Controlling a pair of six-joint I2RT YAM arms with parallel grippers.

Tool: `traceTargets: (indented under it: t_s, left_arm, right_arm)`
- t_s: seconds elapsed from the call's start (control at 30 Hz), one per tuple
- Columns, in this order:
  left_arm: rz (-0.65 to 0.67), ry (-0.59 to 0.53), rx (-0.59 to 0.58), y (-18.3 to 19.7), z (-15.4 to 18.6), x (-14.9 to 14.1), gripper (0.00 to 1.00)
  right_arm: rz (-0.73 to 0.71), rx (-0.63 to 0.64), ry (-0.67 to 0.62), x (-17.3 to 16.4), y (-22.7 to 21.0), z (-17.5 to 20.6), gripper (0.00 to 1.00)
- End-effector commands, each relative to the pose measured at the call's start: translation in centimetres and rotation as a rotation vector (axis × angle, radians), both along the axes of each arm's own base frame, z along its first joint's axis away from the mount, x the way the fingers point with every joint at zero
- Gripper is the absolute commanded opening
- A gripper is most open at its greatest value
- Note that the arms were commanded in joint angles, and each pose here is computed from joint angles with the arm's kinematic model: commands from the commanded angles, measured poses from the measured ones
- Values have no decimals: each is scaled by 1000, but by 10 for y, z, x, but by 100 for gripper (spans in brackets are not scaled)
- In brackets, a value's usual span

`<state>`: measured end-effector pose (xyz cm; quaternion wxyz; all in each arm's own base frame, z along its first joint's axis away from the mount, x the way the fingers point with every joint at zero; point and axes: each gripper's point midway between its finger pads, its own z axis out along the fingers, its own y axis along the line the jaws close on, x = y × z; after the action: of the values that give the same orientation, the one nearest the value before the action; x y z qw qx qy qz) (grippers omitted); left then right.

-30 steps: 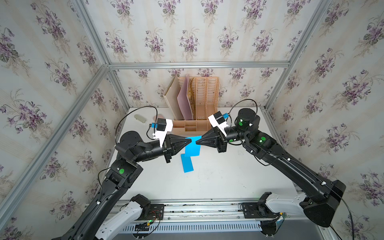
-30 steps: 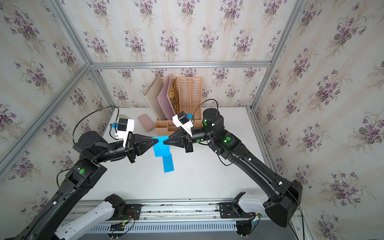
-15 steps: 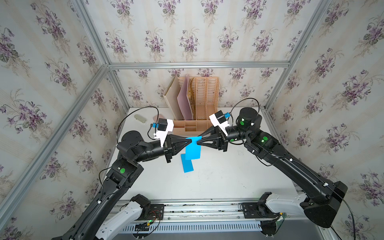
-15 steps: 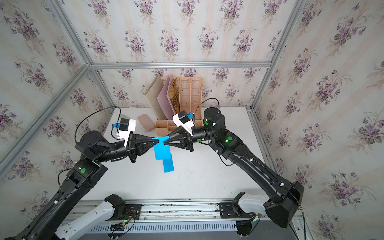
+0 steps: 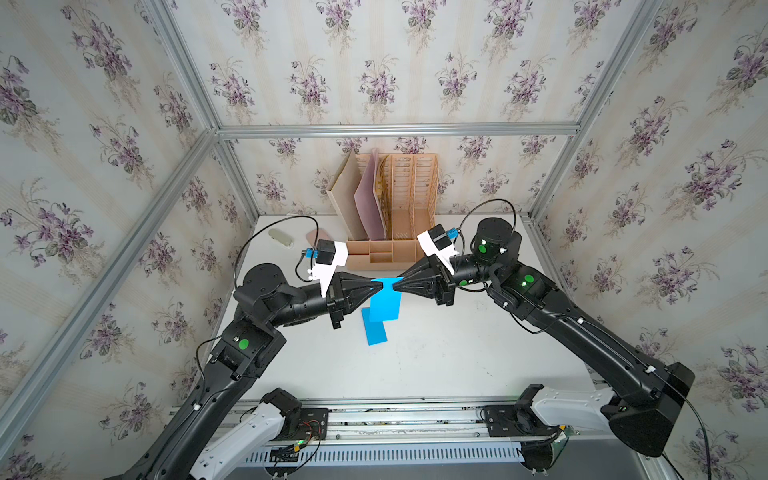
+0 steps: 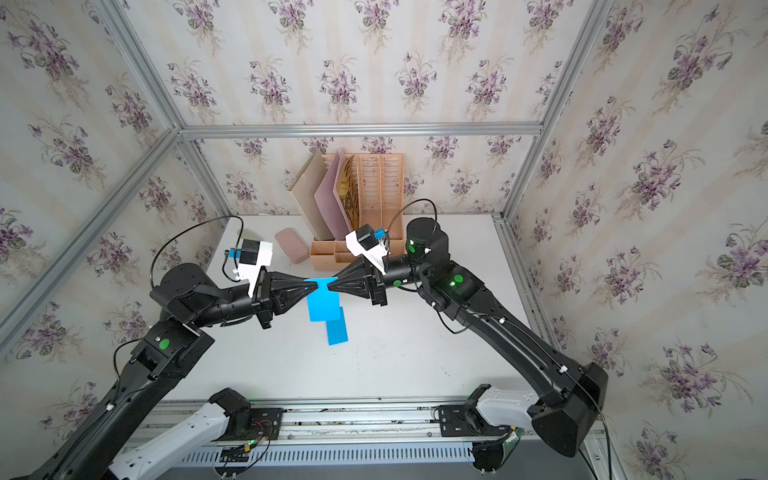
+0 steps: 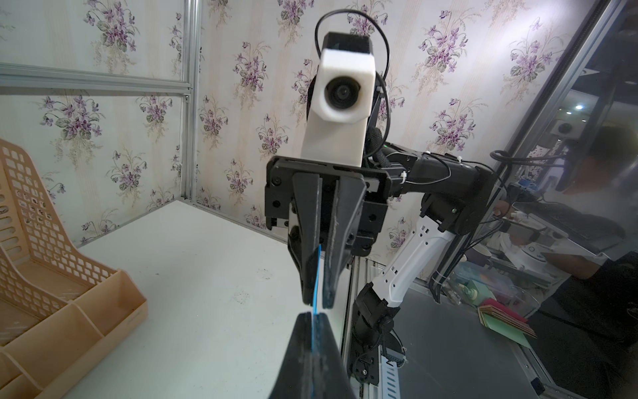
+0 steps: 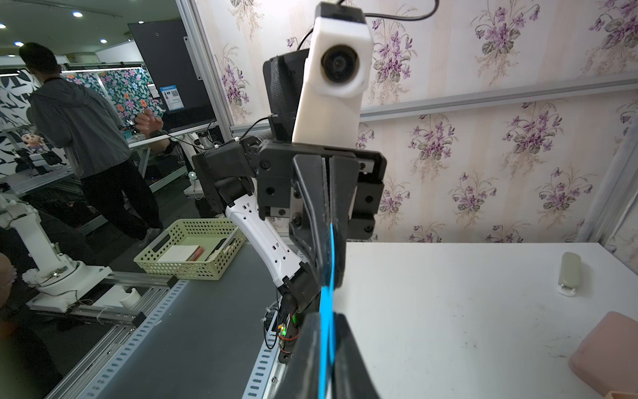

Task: Fold the square paper along the opposite sides
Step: Smooth out the paper.

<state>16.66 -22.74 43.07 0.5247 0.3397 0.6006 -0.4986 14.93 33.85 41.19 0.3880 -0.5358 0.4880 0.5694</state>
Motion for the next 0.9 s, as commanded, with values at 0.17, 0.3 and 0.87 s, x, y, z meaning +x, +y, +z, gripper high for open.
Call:
traceTargets:
  t_s: [0.17, 0.3, 0.87]
  left_arm:
    - [0, -64, -24, 2, 18, -3, 0]
    - [-2, -57, -24, 0, 17, -2, 0]
    - [25, -86, -16, 3, 24, -1, 0]
  right_arm:
    - [71, -2, 57, -9, 0, -16, 43]
    - [97, 1, 73, -10, 2, -16, 21]
    - [112, -20, 112, -13, 3, -34, 36]
